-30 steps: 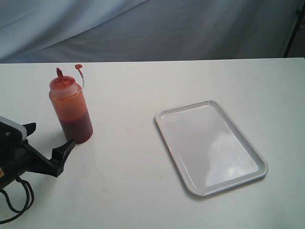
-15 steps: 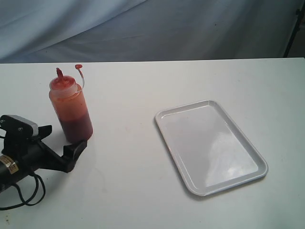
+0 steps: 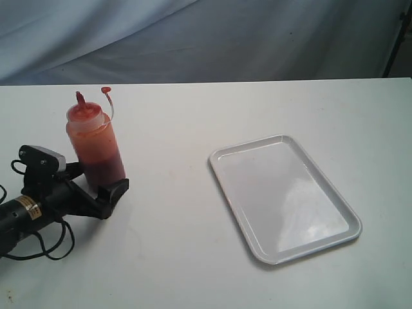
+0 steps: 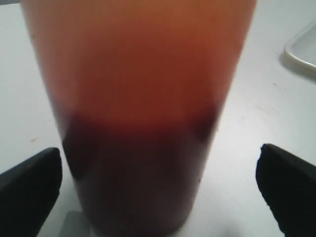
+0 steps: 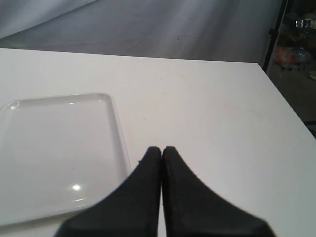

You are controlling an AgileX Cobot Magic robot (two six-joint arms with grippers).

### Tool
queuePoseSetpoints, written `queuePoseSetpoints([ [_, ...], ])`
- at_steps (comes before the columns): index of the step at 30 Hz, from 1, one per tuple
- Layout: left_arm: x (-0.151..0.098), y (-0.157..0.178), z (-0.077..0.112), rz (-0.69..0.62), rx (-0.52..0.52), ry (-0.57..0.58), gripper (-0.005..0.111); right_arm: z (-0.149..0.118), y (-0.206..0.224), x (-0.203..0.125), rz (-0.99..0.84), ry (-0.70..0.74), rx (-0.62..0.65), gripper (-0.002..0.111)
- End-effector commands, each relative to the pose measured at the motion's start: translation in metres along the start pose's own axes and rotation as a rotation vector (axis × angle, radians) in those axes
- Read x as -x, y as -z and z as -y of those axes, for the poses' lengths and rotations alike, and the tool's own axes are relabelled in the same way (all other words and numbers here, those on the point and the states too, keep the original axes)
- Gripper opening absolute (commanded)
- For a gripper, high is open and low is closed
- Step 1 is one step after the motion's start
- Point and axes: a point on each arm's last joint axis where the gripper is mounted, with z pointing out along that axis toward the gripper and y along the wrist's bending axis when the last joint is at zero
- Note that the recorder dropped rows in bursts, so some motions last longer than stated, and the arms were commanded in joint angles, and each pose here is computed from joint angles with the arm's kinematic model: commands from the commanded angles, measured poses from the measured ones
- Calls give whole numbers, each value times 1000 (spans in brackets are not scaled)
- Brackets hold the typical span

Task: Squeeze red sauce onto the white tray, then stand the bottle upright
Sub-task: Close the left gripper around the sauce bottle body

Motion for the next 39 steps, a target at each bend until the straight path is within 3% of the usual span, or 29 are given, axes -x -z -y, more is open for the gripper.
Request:
queuePoseSetpoints([
  [1, -6, -13, -4, -7, -18, 23, 105, 0, 0, -1, 0, 8, -2, 0],
  [19, -4, -43, -16, 5, -38, -23, 105, 0, 0, -1, 0, 8, -2, 0],
  [39, 5, -50, -21, 50, -26, -33, 105, 0, 0, -1, 0, 8, -2, 0],
])
